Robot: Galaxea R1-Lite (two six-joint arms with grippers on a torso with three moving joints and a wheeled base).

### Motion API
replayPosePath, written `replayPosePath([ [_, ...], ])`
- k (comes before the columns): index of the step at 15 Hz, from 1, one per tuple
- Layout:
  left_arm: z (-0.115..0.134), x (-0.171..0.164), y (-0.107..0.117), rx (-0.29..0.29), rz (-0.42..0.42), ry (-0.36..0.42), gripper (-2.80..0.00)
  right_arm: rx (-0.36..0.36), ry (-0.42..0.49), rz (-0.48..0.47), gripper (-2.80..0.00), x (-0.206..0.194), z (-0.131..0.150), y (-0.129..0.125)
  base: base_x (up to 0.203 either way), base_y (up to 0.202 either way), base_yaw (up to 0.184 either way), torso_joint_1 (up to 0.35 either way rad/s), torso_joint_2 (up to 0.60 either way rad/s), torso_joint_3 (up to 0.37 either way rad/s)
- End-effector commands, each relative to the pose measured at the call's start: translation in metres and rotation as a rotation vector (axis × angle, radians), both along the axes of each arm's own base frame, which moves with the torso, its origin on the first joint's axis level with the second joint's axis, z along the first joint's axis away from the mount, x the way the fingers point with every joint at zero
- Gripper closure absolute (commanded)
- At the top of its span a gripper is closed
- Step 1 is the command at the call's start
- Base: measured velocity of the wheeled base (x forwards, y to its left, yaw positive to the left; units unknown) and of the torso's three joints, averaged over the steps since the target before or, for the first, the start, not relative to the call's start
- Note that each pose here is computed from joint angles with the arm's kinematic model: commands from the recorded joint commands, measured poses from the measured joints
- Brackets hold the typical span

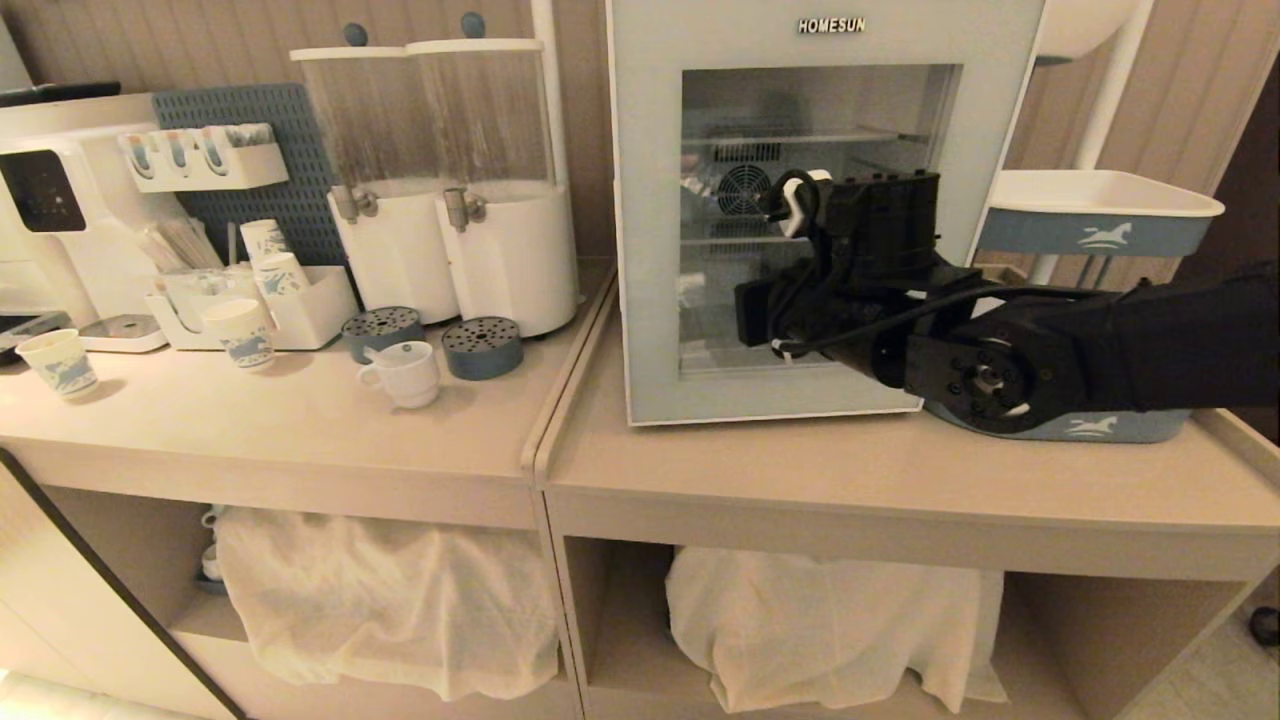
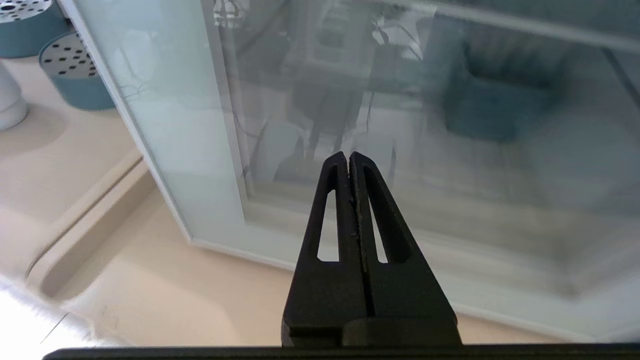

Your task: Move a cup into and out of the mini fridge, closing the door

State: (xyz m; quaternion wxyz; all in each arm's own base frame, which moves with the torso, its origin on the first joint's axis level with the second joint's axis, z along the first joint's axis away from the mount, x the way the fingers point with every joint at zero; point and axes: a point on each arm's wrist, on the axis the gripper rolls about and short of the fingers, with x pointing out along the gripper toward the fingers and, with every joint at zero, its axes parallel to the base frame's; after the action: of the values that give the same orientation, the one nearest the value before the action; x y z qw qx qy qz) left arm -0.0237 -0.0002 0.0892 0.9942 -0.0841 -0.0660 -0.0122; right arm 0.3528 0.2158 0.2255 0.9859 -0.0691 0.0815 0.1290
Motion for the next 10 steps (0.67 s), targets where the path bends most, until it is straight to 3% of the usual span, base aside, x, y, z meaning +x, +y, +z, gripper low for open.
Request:
replayPosePath([
  [1, -0.011, 0.003, 0.000, -0.001, -0.001, 0.036, 0.00, 0.036, -0.030, -0.008, 0.00, -0.033, 0.026, -0.022, 0.000, 0.000, 0.000, 0.000, 0.00, 0.000],
  [4, -0.011, 0.003, 0.000, -0.001, -0.001, 0.036, 0.00, 0.080, -0.073, -0.049, 0.00, -0.081, 0.053, -0.064, 0.000, 0.000, 0.000, 0.000, 0.00, 0.000],
  [10, -0.011, 0.003, 0.000, -0.001, -0.001, 0.034, 0.00, 0.136, -0.196, -0.282, 0.00, -0.210, 0.071, -0.172, 0.000, 0.000, 0.000, 0.000, 0.00, 0.000],
])
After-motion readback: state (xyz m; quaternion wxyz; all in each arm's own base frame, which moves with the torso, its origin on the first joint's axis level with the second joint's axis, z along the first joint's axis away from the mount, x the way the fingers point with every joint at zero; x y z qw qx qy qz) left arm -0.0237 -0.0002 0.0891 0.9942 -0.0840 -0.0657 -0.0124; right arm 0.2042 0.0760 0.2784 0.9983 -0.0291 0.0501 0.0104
